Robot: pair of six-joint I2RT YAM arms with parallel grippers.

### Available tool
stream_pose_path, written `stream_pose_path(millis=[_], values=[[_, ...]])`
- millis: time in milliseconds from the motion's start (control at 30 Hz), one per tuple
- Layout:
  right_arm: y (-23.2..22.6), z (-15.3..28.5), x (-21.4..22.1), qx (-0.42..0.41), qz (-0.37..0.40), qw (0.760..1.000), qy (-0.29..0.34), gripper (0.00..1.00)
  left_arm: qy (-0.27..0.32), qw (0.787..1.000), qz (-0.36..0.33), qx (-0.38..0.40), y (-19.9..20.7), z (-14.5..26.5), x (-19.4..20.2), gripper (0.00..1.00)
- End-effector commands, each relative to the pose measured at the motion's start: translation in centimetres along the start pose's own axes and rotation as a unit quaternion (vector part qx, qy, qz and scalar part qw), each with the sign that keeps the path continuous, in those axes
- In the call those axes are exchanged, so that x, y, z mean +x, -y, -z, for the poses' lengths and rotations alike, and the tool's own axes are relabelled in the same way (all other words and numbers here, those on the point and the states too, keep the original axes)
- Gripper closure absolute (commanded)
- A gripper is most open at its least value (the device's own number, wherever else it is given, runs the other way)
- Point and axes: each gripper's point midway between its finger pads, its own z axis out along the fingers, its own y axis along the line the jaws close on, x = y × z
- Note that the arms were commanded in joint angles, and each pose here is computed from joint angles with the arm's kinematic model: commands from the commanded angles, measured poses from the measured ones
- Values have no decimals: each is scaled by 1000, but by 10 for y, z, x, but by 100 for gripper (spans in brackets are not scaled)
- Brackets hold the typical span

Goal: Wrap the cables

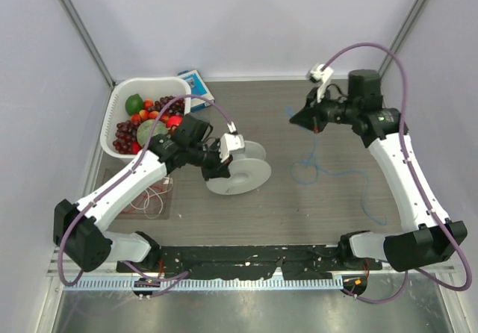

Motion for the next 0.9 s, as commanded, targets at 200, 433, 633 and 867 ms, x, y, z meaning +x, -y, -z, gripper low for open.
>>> stream_pose_path(millis=[200,433,633,867], values=[[-82,-33,60,-129,36,985,-110,99,-4,985,-164,60,39,11,25,96],[-112,-56,97,-160,81,974,-141,99,1,982,-181,48,33,3,29,91],[-125,-72,100,-179,108,968,-142,99,1,981,-186,52,35,1,33,83],[-131,-79,103,-188,134,962,-147,99,15,986,-160,51,44,14,24,49]])
